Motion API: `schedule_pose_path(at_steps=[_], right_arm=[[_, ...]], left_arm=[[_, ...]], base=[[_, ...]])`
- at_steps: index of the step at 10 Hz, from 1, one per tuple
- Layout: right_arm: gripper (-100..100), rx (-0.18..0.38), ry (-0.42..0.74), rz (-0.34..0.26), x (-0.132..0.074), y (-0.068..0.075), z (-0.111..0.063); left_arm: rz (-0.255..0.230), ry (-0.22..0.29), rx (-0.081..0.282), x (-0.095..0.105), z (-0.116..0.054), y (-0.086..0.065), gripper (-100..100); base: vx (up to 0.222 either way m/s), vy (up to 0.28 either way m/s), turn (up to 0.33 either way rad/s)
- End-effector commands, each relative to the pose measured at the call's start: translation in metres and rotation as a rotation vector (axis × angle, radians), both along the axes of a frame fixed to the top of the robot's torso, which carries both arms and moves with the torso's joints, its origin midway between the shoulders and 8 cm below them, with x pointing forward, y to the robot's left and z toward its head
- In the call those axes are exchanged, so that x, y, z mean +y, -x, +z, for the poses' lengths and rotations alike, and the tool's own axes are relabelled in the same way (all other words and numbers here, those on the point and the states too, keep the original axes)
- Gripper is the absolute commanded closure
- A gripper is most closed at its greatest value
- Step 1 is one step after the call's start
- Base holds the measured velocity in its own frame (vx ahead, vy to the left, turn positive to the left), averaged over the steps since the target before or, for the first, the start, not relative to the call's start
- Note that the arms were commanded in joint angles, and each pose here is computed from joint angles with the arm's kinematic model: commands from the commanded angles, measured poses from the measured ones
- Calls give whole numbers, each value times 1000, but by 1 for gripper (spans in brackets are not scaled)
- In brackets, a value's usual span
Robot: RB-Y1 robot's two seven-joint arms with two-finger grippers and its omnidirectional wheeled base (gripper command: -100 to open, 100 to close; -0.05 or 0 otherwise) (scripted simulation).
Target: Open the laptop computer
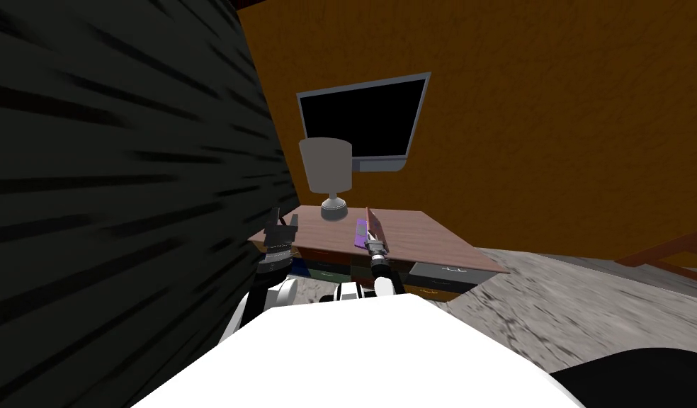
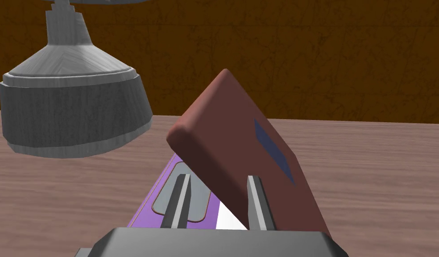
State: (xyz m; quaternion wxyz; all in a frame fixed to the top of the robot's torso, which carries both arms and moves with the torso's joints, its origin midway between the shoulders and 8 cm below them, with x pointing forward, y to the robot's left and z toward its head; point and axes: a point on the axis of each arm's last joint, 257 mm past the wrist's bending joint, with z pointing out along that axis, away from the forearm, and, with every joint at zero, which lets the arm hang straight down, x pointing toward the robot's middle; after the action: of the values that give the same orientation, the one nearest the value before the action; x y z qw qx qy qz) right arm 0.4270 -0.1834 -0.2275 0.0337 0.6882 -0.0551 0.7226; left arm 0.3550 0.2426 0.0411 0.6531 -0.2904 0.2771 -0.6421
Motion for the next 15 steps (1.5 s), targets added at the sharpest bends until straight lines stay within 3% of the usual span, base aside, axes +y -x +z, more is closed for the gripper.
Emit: schedule_pose_path(at_steps=[1,4,5,15], right_arm=[[100,41,49,-6,-4,-2,-26],[100,66,90,-6,-4,-5,-43],[-100,31,95,15,-3,-15,-22],[-100,39,98,119,10,-16,4]], left_arm=[[0,0,0,0,0,0,0],[0,0,0,0,0,0,0],[0,0,0,0,0,0,0],[0,0,0,0,0,0,0]], base=[[-15,28,21],[-19,28,10],[3,44,-163],[26,41,-113]])
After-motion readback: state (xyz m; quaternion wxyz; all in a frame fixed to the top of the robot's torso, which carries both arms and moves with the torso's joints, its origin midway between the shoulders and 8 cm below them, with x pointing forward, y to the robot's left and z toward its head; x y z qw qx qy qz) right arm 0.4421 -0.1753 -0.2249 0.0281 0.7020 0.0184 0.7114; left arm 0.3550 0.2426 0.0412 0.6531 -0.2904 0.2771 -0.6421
